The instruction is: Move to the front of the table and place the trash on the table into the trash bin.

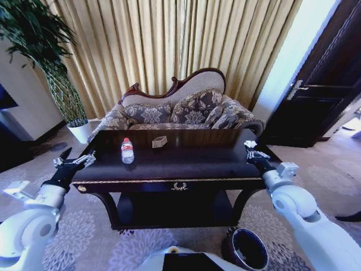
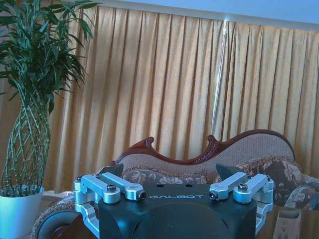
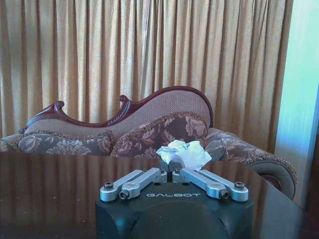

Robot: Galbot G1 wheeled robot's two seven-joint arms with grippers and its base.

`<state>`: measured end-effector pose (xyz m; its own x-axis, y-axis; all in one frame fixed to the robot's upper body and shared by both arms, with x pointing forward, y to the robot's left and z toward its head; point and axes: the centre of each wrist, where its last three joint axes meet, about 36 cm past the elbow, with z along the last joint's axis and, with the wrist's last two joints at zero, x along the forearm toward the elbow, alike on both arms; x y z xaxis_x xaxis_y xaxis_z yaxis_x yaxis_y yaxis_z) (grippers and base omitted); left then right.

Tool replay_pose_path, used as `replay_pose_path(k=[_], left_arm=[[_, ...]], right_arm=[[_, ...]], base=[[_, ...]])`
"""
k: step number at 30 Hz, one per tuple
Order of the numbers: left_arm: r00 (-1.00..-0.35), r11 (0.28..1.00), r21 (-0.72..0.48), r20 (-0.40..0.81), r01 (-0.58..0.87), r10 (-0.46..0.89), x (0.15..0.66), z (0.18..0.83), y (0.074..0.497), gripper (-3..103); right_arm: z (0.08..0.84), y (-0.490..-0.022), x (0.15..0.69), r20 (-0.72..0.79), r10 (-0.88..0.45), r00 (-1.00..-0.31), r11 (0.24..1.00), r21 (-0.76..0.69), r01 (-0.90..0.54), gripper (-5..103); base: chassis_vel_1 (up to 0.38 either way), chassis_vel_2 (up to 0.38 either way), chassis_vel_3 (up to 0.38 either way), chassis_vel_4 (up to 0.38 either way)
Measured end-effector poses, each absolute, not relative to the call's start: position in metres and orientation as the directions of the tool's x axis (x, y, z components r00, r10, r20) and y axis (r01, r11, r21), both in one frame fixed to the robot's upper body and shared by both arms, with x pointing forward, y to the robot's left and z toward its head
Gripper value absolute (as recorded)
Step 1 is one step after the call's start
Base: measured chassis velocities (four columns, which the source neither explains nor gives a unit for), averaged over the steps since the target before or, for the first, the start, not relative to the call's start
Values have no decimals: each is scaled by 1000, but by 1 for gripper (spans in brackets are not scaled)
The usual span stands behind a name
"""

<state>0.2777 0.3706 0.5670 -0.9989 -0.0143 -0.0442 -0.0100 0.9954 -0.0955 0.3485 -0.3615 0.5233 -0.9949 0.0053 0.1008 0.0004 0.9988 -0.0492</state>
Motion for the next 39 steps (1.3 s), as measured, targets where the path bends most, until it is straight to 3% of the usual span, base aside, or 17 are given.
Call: replay_pose_path(k=[39], left_arm=[[-999,995,-97,-39,-18,-21,271,567,367,100]], right_arm=[[519,-358,340,105,12,-994,999,-35,9,0]], base=[[67,-63,-63,63]])
